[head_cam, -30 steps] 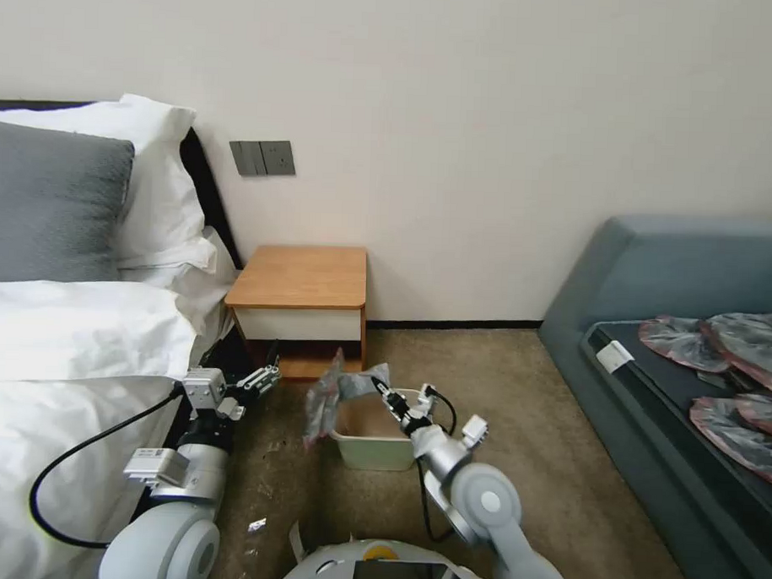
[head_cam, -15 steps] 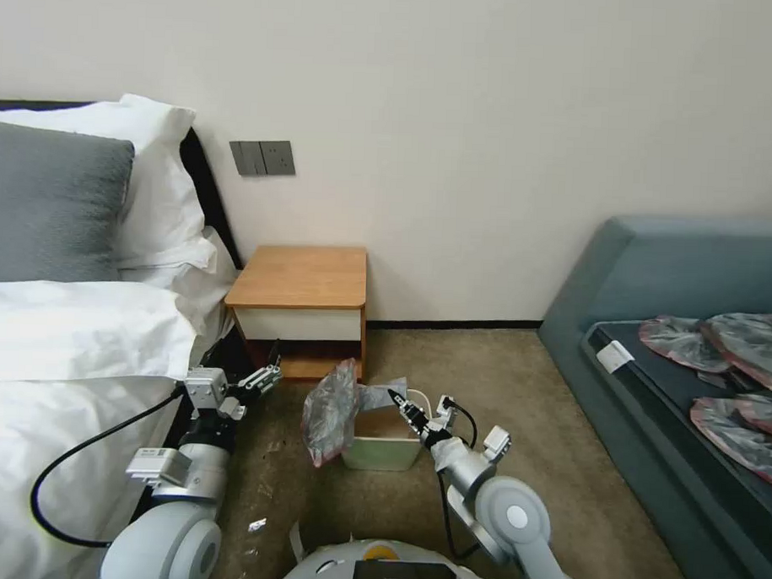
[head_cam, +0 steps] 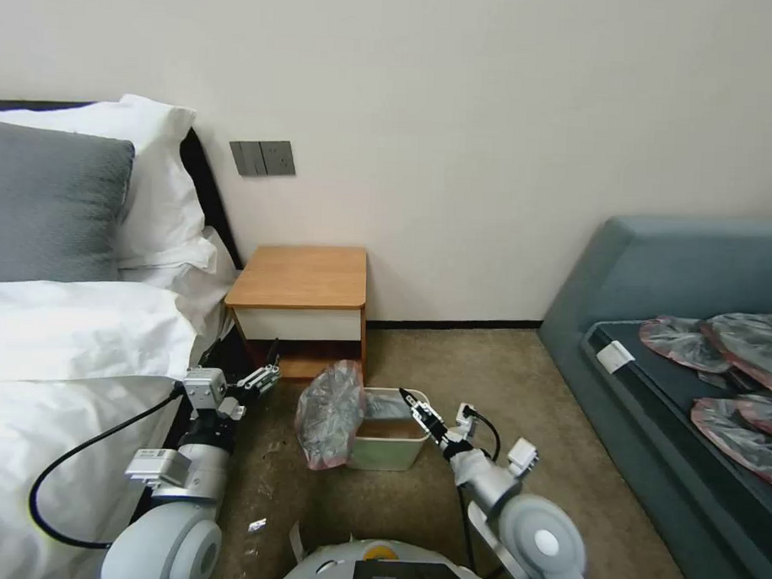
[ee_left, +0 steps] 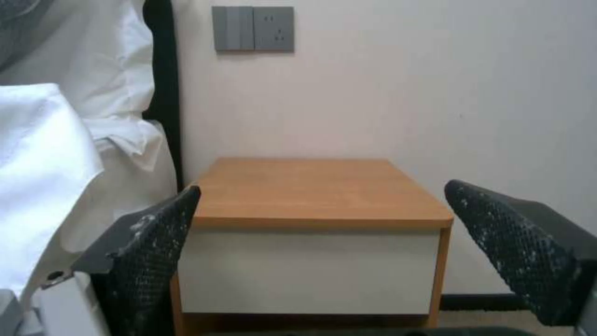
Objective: Pick up the garbage bag from the table and place it over the trash can.
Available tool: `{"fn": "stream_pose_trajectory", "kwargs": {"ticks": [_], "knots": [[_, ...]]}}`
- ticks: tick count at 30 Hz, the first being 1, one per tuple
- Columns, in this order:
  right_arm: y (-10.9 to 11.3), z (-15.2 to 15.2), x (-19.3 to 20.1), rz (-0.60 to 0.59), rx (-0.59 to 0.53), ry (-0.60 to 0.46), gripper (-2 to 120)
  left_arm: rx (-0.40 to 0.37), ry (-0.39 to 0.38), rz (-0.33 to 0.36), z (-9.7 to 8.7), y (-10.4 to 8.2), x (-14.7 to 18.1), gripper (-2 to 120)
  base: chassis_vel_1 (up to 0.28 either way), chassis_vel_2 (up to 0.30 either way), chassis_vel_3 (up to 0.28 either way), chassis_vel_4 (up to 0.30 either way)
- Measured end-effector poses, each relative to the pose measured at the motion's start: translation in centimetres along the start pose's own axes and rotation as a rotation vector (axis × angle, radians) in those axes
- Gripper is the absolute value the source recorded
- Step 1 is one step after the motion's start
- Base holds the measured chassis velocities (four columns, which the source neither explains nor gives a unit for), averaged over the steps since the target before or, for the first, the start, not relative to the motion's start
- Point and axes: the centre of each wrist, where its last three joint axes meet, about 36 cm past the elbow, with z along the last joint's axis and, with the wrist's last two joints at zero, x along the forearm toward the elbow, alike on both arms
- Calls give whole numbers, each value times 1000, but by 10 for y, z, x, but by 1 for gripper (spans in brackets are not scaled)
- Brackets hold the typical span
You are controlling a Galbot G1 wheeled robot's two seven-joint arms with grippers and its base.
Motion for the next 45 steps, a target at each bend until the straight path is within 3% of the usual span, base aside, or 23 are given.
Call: {"fn": "stream_pose_trajectory", "kwargs": {"ticks": [7,9,19,26,30,34,45], "knots": [[3,-8,6,-3,6,-30,94,-7,17,4,5,-2,-1,100,0,0,0,0],[5,-9,5,-10,9,-39,100,-10,48,17,14,-8,-1,100,0,0,0,0],[4,-13,5,-20,15,-60,100,14,177,136,49,-52,12,93,0,0,0,0],[1,-14,4,-20,16,-71,100,17,247,187,74,-66,18,87,0,0,0,0],[-1,-12,4,-24,9,-75,100,24,297,188,88,-73,21,80,0,0,0,0],[-3,-11,5,-34,10,-80,100,16,353,161,105,-78,20,63,0,0,0,0],[-15,-3,2,-30,19,-60,100,-49,399,76,128,-82,15,60,0,0,0,0]]}}
